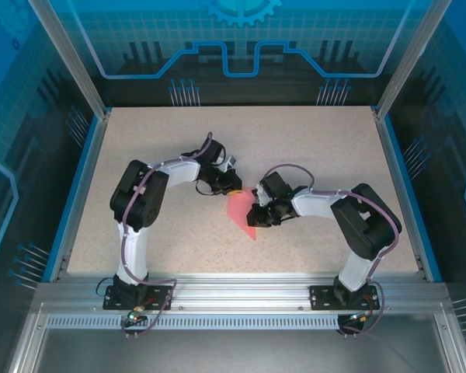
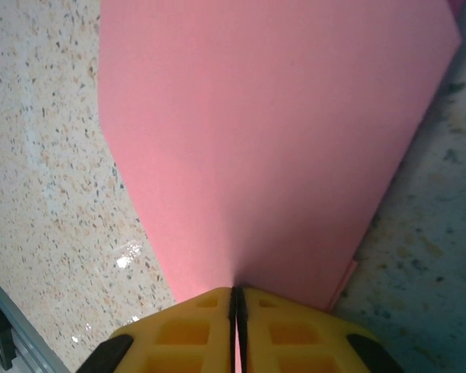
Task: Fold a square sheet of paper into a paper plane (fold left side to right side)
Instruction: Fourth fold the wing at the center of the table, then turn over the paper at the center of the table.
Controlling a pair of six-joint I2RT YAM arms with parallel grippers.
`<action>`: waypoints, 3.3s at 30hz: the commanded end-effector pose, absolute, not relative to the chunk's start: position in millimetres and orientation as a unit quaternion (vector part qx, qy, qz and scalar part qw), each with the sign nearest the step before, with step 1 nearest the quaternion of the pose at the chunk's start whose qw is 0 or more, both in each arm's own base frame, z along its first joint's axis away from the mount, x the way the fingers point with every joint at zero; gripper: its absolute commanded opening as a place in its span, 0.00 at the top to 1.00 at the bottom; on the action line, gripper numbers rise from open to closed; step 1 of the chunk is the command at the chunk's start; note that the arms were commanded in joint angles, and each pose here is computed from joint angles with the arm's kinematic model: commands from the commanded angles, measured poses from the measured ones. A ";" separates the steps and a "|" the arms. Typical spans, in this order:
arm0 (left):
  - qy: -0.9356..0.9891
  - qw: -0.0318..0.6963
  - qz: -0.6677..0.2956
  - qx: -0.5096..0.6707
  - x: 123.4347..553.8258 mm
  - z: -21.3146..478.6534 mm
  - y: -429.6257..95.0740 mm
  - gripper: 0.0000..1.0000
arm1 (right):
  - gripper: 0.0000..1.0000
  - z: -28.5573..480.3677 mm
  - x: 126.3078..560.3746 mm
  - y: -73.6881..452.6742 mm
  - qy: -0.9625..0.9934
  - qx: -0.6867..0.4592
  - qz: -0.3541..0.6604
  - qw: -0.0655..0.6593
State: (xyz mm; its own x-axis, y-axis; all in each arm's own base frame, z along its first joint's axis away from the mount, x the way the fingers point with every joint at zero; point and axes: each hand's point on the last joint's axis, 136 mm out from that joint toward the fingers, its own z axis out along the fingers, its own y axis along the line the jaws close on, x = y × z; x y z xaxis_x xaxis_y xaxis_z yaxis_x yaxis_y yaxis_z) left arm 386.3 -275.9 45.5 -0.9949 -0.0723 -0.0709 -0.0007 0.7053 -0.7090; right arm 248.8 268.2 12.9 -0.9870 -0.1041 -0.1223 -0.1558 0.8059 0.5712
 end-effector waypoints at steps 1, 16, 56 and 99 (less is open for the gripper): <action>0.896 0.112 -0.429 0.015 396.7 112.9 -273.3 0.82 | 0.82 22.2 239.6 268.6 0.950 -0.079 0.301 0.037; 0.900 0.106 -0.419 -0.053 371.3 92.7 -230.9 0.62 | 0.51 78.3 285.6 231.7 0.939 -0.065 0.284 0.182; 0.869 0.140 -0.474 -0.011 404.4 160.1 -270.7 0.95 | 0.00 135.5 265.2 214.3 0.849 -0.017 0.495 0.186; 0.805 0.163 -0.570 -0.009 392.1 229.9 -275.4 0.88 | 0.75 187.2 298.6 252.1 0.774 -0.007 0.592 0.223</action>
